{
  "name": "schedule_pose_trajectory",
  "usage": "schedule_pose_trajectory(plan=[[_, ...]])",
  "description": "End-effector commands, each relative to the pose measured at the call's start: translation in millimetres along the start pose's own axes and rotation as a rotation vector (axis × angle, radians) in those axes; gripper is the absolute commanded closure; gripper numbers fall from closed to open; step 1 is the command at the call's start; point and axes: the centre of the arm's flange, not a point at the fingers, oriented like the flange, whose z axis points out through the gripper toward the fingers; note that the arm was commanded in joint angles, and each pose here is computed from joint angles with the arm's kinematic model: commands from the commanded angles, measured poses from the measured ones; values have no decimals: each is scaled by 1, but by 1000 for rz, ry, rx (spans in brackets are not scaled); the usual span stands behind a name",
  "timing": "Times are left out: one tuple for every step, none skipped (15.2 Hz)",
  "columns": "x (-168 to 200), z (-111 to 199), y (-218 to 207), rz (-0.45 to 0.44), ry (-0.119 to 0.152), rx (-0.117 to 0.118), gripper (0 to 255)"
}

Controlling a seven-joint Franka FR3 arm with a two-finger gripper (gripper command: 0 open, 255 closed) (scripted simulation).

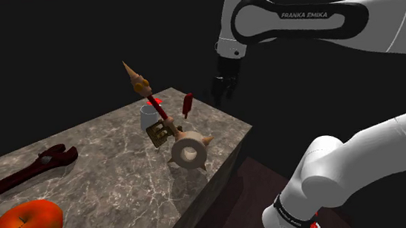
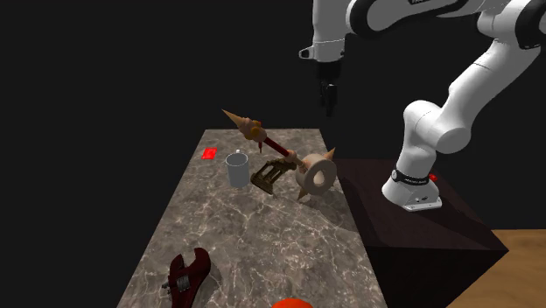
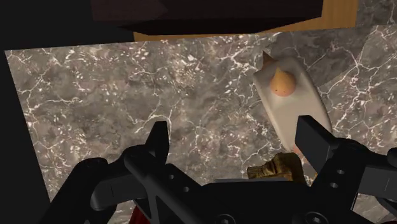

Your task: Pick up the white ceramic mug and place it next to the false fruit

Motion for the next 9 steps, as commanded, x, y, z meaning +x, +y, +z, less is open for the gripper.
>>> schedule_pose_trajectory(plan=[[27, 10, -5, -26, -4, -8, 0], [40, 14, -7, -38, -7, -12, 0], [53, 18, -10, -51, -9, -16, 0], [65, 22, -14, -64, -12, -19, 0], [78, 26, -17, -76, -14, -23, 0], [90, 31, -20, -89, -17, -27, 0], [103, 35, -24, -102, -19, -31, 0], [115, 39, -28, -114, -21, -35, 0], [128, 43, -31, -127, -24, -39, 0]])
